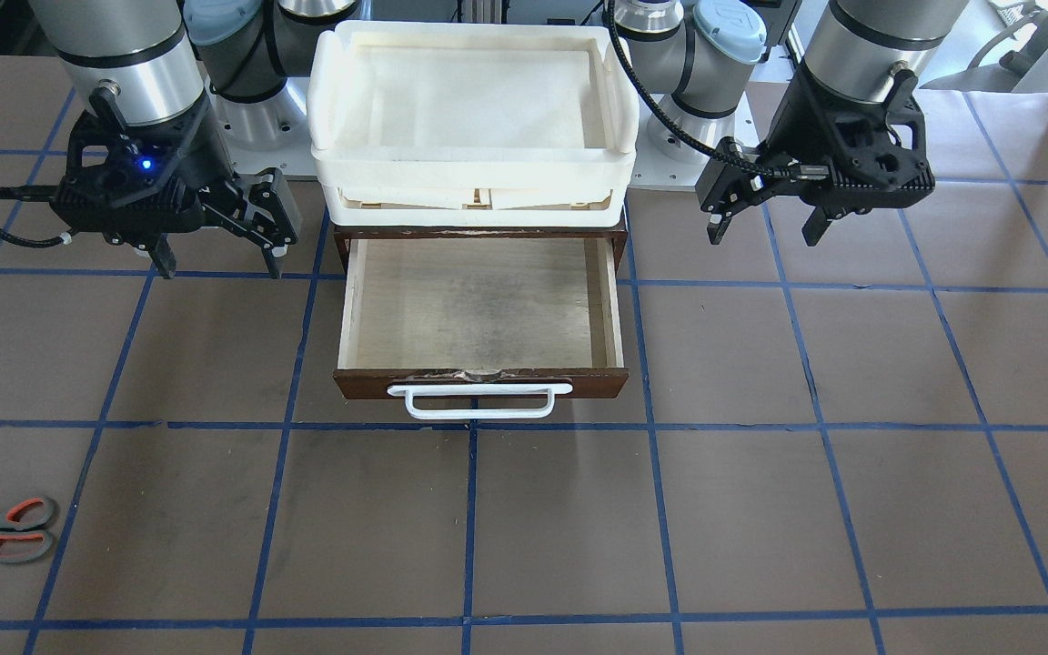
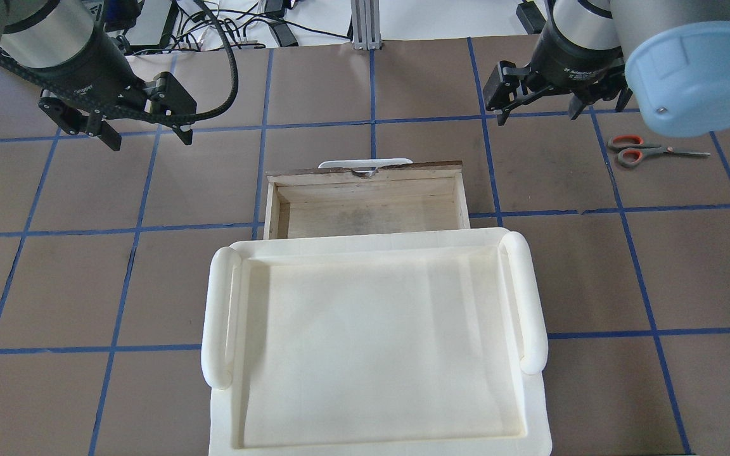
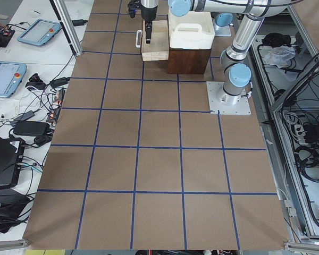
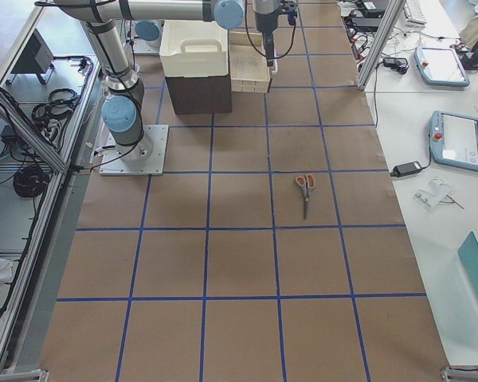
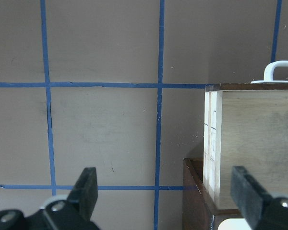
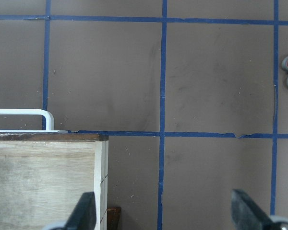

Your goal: Put scissors in drawer and close it

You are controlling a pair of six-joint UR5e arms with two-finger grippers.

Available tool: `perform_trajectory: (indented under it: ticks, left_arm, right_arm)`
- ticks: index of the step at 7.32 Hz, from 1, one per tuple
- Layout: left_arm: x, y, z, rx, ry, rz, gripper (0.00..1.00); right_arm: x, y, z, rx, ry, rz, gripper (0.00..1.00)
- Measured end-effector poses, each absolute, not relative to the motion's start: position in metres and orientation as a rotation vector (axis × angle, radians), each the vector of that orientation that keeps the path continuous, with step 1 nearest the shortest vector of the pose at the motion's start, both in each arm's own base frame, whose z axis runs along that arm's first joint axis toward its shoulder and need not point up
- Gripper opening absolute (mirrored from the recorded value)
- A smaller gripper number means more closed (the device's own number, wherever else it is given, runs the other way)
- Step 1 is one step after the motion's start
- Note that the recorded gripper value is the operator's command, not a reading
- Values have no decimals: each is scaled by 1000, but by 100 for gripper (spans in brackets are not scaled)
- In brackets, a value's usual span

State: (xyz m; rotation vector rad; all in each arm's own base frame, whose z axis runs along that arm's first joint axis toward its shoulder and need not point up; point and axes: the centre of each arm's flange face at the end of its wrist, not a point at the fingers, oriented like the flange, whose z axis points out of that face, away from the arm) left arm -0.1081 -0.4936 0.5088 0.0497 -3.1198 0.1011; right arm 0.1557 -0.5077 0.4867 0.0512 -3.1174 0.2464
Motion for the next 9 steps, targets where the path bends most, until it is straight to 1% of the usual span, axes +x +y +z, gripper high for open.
perform_trajectory:
  ticks: [3, 7, 9]
  left_arm:
    - [-108, -494, 509, 53, -3120, 102, 100]
    - [-108, -493, 509, 52, -3121, 100, 100]
    - [-107, -493, 509, 50, -3123, 98, 100]
  right_arm:
    - [156, -508, 485, 57, -3121, 242, 100]
    - [157, -512, 479, 163, -3179, 225, 100]
    - [126, -525, 472, 317, -3160, 214, 100]
